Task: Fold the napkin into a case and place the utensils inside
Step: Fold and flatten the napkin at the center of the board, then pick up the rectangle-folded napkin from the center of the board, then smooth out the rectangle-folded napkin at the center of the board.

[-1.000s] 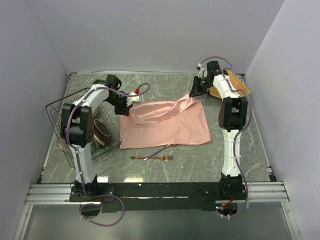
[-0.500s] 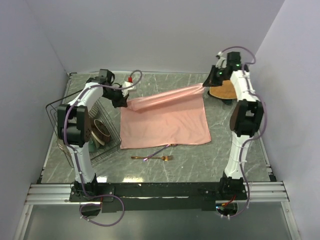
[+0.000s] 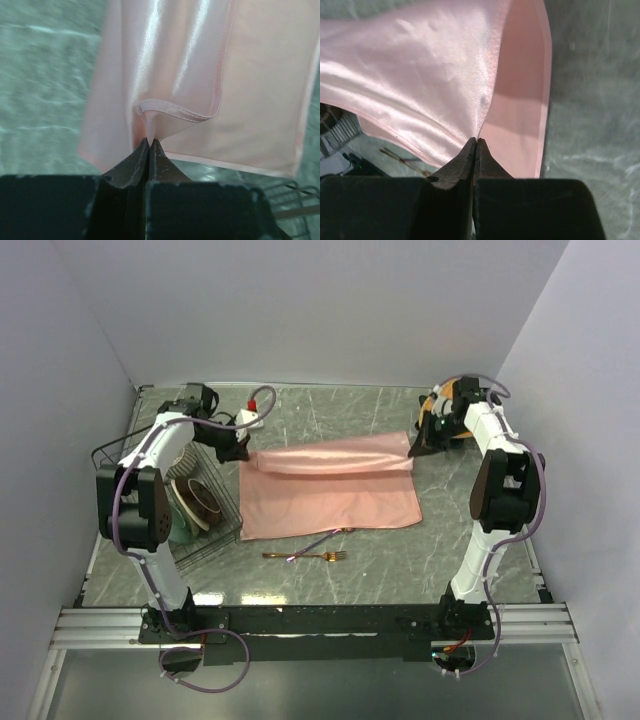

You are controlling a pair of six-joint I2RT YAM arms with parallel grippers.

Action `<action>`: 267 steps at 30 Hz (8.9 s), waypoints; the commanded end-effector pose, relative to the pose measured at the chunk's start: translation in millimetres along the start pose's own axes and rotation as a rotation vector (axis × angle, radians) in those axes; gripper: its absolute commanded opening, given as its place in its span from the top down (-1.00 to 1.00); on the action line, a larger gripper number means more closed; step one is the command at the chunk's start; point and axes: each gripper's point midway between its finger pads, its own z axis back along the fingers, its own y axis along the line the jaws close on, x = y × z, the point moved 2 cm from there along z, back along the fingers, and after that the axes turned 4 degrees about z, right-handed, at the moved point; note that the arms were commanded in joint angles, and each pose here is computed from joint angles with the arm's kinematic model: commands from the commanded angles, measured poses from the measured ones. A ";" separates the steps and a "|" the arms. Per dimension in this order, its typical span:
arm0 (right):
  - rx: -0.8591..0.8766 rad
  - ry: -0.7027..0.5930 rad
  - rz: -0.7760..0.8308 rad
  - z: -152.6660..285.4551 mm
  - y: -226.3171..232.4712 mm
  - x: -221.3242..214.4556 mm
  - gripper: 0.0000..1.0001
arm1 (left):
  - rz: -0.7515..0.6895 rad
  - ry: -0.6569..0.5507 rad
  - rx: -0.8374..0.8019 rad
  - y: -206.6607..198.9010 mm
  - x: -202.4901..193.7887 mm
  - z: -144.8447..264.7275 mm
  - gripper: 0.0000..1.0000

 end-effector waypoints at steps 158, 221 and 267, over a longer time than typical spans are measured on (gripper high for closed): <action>-0.269 0.237 1.360 -45.4 -16.2 -32.7 1.00 | -0.148 0.393 0.026 -43.3 -54.0 -74.6 0.43; -0.166 0.339 1.347 -43.7 -21.9 -74.9 1.00 | -0.137 0.496 -0.078 -76.6 -74.8 -61.2 0.55; -0.122 0.405 1.343 -47.2 -19.3 -86.1 0.81 | -0.132 0.419 -0.089 -72.8 -49.3 -61.0 0.22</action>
